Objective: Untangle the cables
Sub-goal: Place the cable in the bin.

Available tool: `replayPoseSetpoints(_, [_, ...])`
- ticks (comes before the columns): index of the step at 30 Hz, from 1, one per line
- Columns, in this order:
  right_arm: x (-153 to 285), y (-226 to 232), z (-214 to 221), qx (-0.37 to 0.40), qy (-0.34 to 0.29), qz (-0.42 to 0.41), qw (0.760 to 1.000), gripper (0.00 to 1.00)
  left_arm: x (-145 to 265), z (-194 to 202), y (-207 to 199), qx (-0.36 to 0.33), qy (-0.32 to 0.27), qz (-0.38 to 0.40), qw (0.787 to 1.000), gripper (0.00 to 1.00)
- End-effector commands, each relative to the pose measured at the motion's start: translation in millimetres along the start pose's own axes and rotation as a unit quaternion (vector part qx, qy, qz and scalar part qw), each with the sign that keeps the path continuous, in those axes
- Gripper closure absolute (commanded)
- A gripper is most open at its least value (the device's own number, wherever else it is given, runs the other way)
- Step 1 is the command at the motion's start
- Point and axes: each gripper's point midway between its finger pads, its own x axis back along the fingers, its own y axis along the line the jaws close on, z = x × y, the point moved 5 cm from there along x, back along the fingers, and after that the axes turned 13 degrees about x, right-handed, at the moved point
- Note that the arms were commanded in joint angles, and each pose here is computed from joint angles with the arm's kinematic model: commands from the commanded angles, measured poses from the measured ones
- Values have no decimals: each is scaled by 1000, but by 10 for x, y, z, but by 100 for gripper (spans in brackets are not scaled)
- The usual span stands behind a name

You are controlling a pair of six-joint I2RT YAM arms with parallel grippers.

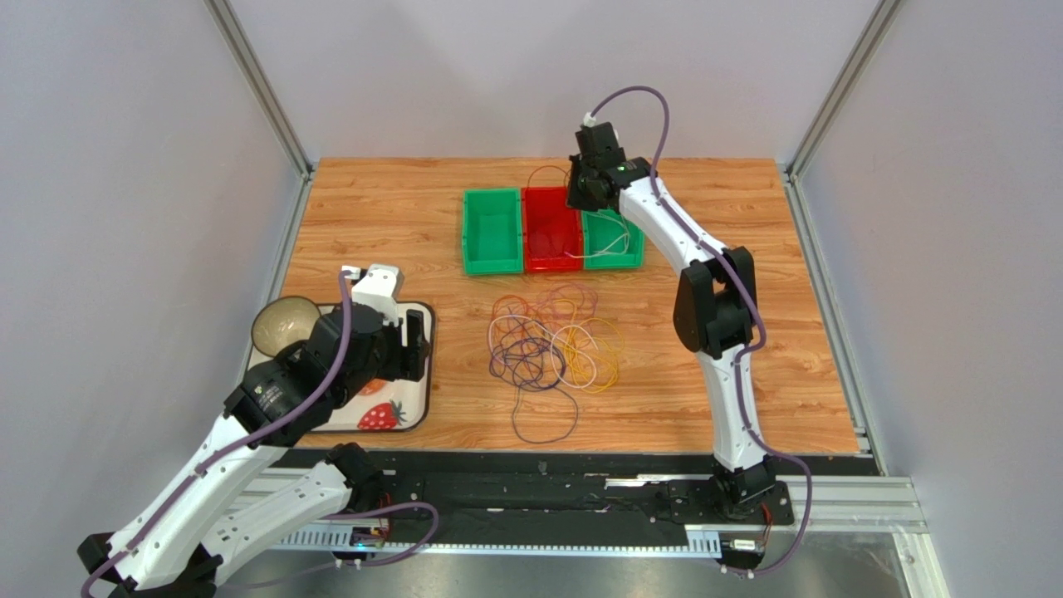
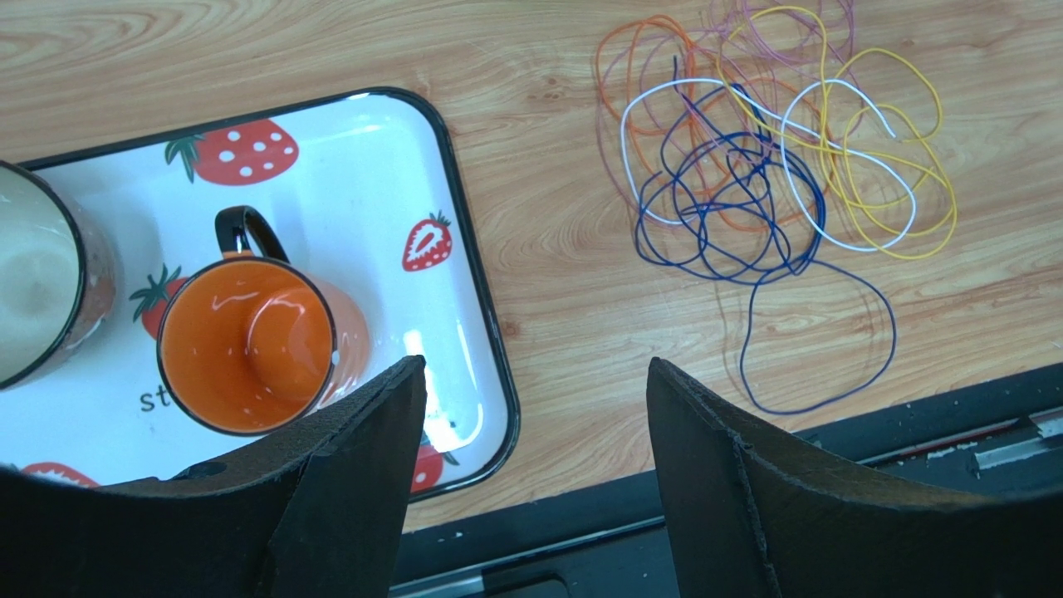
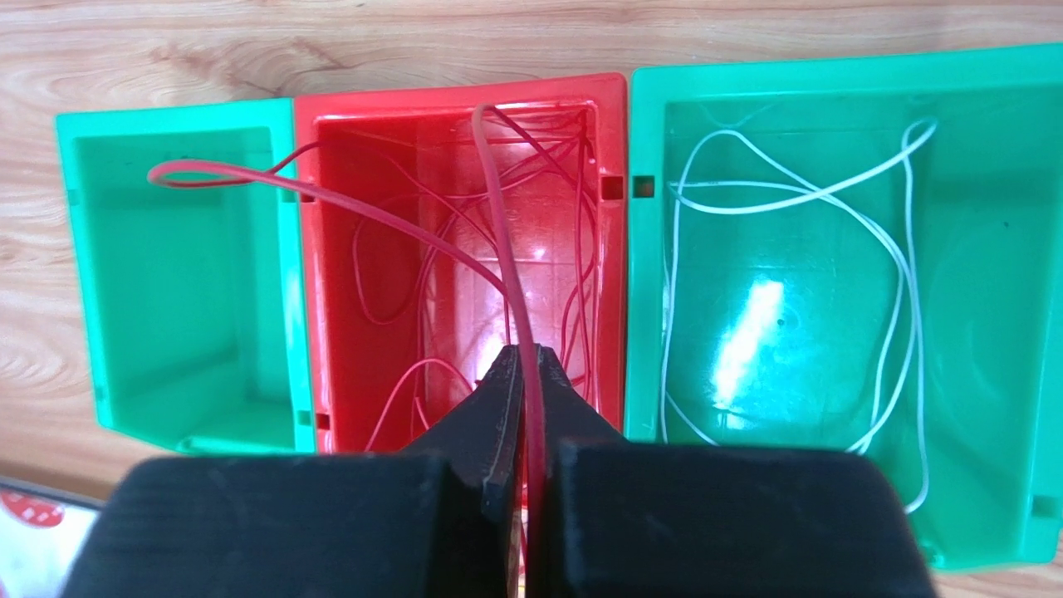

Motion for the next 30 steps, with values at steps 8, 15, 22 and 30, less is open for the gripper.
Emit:
replayPoseSetpoints(8, [-45, -59, -226, 16, -79, 86, 993, 100, -40, -14, -17, -3, 2, -6, 1000, 26])
replayPoseSetpoints(15, [-155, -31, -296, 16, -99, 102, 990, 100, -43, -14, -12, -3, 2, -9, 1000, 26])
replayPoseSetpoints(22, [-200, 182, -121, 30, -100, 85, 991, 100, -58, -8, -10, -4, 5, -12, 1000, 26])
replayPoseSetpoints(30, [-278, 307, 177, 25, -58, 61, 996, 100, -63, -4, -20, -5, 7, -10, 1000, 26])
